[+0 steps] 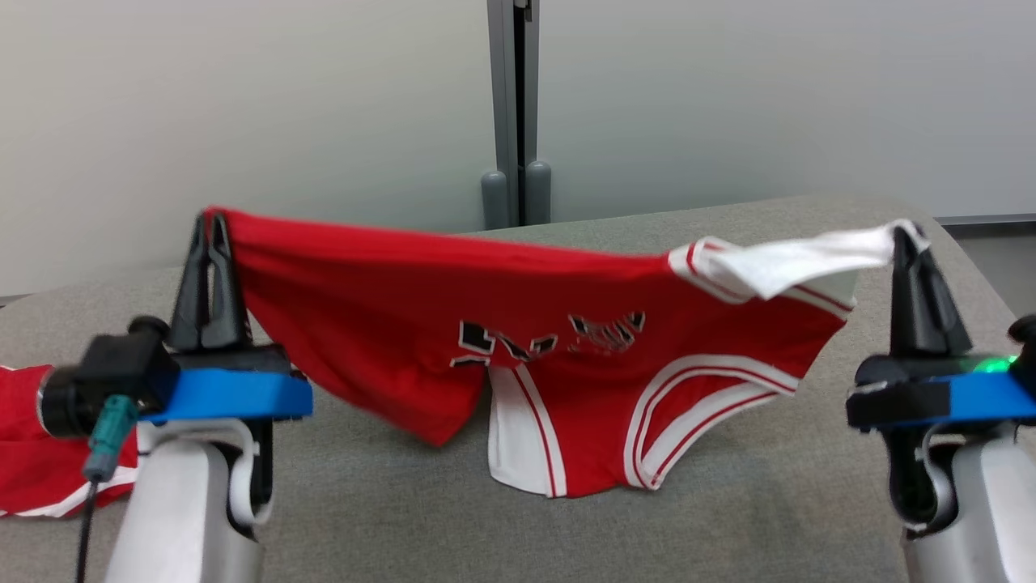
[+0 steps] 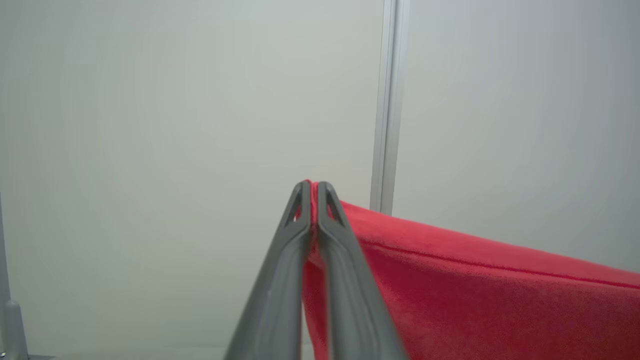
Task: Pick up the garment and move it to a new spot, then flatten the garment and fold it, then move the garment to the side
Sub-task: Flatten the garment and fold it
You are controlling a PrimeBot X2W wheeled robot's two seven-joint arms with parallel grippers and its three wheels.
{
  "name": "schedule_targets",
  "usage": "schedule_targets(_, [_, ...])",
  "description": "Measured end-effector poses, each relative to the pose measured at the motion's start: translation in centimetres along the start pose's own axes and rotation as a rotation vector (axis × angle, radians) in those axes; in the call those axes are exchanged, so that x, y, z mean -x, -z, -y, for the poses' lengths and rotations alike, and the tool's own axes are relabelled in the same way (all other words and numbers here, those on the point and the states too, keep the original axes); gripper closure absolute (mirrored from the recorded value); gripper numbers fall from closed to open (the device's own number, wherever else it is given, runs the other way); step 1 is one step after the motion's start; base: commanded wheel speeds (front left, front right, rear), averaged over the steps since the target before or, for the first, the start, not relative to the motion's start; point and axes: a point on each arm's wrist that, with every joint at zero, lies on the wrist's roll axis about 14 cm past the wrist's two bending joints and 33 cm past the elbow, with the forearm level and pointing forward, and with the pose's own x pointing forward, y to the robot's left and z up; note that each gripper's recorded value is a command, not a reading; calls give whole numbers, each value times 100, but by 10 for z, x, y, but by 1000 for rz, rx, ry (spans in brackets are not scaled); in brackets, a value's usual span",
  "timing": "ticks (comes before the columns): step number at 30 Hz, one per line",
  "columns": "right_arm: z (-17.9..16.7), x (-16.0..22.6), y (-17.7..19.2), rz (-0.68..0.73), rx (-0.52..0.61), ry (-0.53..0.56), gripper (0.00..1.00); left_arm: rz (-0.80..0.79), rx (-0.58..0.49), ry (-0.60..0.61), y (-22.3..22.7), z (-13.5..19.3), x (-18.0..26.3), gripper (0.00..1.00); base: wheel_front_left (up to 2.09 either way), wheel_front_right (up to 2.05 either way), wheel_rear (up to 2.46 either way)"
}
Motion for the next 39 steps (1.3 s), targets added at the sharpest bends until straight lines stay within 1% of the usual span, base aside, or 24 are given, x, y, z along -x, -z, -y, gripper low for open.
schedule_targets(6, [-17,-42,-87,252,-27,-78,100,236,-83,44,-86,-5,-34,100,0,0,0])
schedule_targets(8, [-24,-53,-113,320,-5,-113,100,305,-117,56,-112,-6,-44,100,0,0,0])
schedule_targets(10, [-29,-64,-133,374,9,-138,100,357,-140,62,-132,-5,-53,100,0,0,0])
schedule_targets(12, [-33,-76,-145,402,34,-159,100,380,-165,69,-140,-4,-64,100,0,0,0])
schedule_targets(14, [-31,-96,-143,399,45,-156,100,353,-174,87,-133,0,-84,100,0,0,0])
schedule_targets(15, [-31,-96,-143,399,45,-156,100,353,-174,87,-133,0,-84,100,0,0,0])
schedule_targets(18, [-34,-121,-130,370,52,-163,100,303,-157,103,-115,5,-112,100,0,0,0])
schedule_targets(19, [-35,-142,-121,352,86,-172,100,259,-161,110,-94,8,-131,100,0,0,0])
schedule_targets(20, [-35,-153,-119,350,109,-173,100,250,-153,105,-88,7,-140,100,0,0,0])
schedule_targets(21, [-35,-153,-119,350,109,-173,100,250,-153,105,-88,7,-140,100,0,0,0])
schedule_targets(22, [-34,-176,-116,354,149,-164,100,242,-167,95,-76,4,-162,100,0,0,0])
schedule_targets(23, [-34,-188,-118,364,167,-157,100,253,-166,81,-76,1,-173,100,0,0,0])
schedule_targets(24, [-34,-188,-118,364,167,-157,100,253,-166,81,-76,1,-173,100,0,0,0])
schedule_targets(26, [-31,-210,-121,385,186,-131,100,269,-188,58,-73,-4,-192,100,0,0,0])
schedule_targets(27, [-31,-227,-134,435,196,-109,100,289,-200,23,-76,-13,-207,100,0,0,0])
schedule_targets(28, [-31,-227,-134,435,196,-109,100,289,-200,23,-76,-13,-207,100,0,0,0])
schedule_targets(29, [-33,-240,-155,507,205,-89,100,326,-204,-7,-85,-19,-218,100,0,0,0])
schedule_targets(30, [-35,-243,-164,543,215,-83,100,357,-215,-11,-94,-18,-221,100,0,0,0])
schedule_targets(33, [-38,-248,-171,579,221,-80,100,383,-218,-28,-99,-24,-222,100,0,0,0])
schedule_targets(34, [-37,-251,-163,570,219,-76,100,369,-205,-60,-91,-37,-220,100,0,0,0])
schedule_targets(35, [-37,-251,-163,570,219,-76,100,369,-205,-60,-91,-37,-220,100,0,0,0])
schedule_targets(36, [-30,-254,-138,510,205,-68,100,299,-189,-75,-61,-47,-215,100,0,0,0])
schedule_targets(37, [-30,-254,-138,510,205,-68,100,299,-189,-75,-61,-47,-215,100,0,0,0])
schedule_targets(39, [-16,-249,-92,393,185,-52,100,191,-151,-78,-17,-48,-202,100,0,0,0])
